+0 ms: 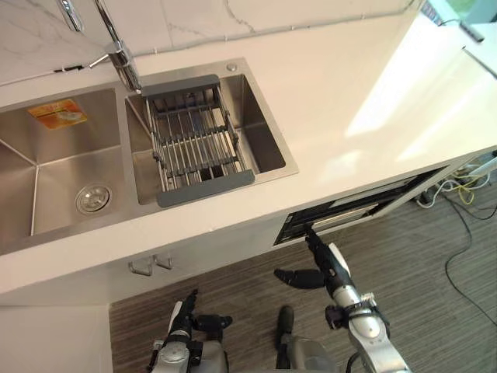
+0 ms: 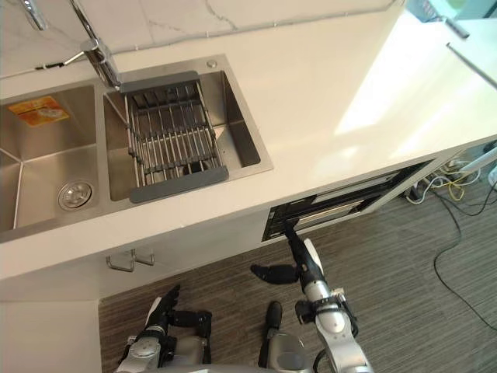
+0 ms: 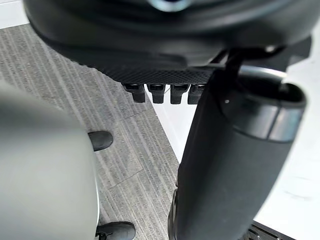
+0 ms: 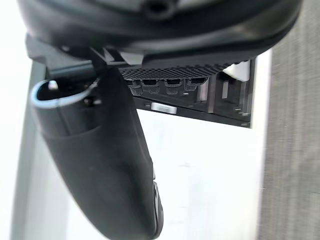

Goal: Walk over to the sink, pick up the cup, carry it to the dishwasher, place the cup inside the dishwasher, then close the dishwasher door

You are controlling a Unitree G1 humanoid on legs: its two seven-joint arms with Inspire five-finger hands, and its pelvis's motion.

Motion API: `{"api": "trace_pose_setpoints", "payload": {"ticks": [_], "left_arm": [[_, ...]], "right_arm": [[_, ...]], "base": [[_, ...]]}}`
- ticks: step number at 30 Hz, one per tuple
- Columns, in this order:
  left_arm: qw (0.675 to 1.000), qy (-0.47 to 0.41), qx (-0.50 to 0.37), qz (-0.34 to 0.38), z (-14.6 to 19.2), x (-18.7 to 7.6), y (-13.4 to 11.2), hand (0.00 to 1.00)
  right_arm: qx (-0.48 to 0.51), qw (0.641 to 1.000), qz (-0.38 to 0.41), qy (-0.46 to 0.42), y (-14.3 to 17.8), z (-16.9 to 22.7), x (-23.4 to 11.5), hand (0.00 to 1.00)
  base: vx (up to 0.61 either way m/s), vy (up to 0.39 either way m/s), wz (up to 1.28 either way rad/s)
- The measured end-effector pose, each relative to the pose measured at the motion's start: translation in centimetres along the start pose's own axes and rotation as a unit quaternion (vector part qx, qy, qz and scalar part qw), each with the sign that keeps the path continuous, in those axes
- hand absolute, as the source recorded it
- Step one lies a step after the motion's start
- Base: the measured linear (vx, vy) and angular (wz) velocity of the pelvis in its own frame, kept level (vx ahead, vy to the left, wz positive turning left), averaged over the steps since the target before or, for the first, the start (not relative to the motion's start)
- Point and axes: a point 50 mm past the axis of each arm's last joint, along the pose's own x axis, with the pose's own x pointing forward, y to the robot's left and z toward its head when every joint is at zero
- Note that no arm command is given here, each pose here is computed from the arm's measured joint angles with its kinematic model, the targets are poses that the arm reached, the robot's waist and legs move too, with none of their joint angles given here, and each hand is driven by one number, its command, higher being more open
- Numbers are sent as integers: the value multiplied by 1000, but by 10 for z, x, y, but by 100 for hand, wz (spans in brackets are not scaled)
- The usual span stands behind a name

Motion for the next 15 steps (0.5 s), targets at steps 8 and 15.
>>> {"api": "trace_pose_setpoints", "payload": {"ticks": [8, 15], "left_arm": [[1000, 15, 7, -3, -13, -6, -1, 100], [1000, 22, -9, 12, -22, -12, 8, 100]], "right_arm": [[1, 982, -55, 180, -11, -78, -33, 100], [22, 953, -126, 275, -28, -114, -60, 100]], "base": [[-6, -3, -9], [-5, 0, -1]]}}
